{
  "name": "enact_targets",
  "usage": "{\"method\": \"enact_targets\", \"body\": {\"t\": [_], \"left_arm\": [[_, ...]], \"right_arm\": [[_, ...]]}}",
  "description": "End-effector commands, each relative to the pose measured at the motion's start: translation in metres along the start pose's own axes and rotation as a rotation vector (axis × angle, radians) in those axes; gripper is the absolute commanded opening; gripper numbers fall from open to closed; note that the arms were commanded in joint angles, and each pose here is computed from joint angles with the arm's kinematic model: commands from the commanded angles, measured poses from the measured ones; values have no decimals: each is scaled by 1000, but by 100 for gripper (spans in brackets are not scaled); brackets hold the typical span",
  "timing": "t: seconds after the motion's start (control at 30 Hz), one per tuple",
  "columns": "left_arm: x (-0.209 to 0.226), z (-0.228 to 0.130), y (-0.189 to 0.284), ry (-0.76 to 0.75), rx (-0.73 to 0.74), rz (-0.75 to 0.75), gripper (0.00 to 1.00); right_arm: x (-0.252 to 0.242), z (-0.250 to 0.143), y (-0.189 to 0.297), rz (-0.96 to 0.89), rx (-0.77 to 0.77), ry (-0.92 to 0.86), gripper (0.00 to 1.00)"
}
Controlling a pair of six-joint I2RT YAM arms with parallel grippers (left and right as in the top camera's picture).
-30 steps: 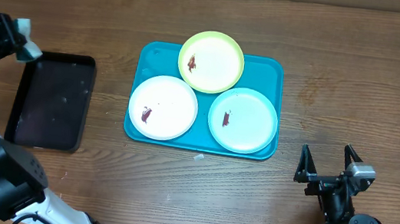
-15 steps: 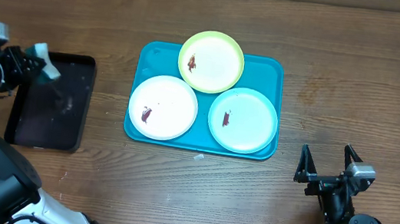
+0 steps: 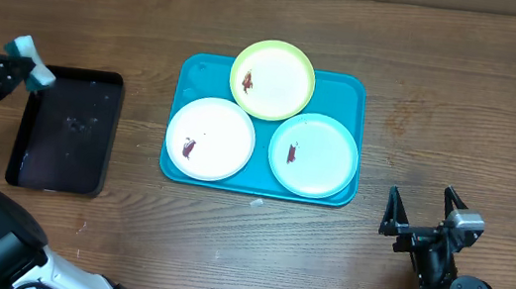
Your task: Clean dirty plates on tray and stack at the side
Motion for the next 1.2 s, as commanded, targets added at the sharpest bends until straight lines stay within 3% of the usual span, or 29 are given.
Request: {"method": "enact_targets", "body": {"t": [0.0, 0.27, 0.57, 0.73, 0.8, 0.97, 1.17], "left_arm": [[-10, -12, -10, -97, 18, -43, 4], [33, -61, -43, -34, 56, 27, 4], [-9, 0, -5, -120, -140, -238, 4], [-22, 18, 7, -146, -160, -234, 4], [-15, 15, 5, -118, -132, -158, 4], [26, -27, -16, -45, 94, 234, 4], [40, -72, -55, -36, 128, 152, 4]], "right_arm": [[-2, -1, 0, -9, -9, -2, 100], [-2, -2, 0, -9, -8, -2, 100], [-2, -2, 0, -9, -8, -2, 100], [-2, -1, 0, -9, -9, -3, 100], [-2, -1, 0, -9, -9, -2, 100], [-2, -1, 0, -9, -9, -2, 100], [-2, -2, 0, -9, -8, -2, 100]]}}
Point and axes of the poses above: each gripper's point midway between its finger pads, its own y axis back along the fingers, its own x axis along the line the jaws close on, z = x × y, the point moved 8 cm from there along y, back along the fingers, and after that the axes turned 6 degrees about -y, right-handed, at the moved point
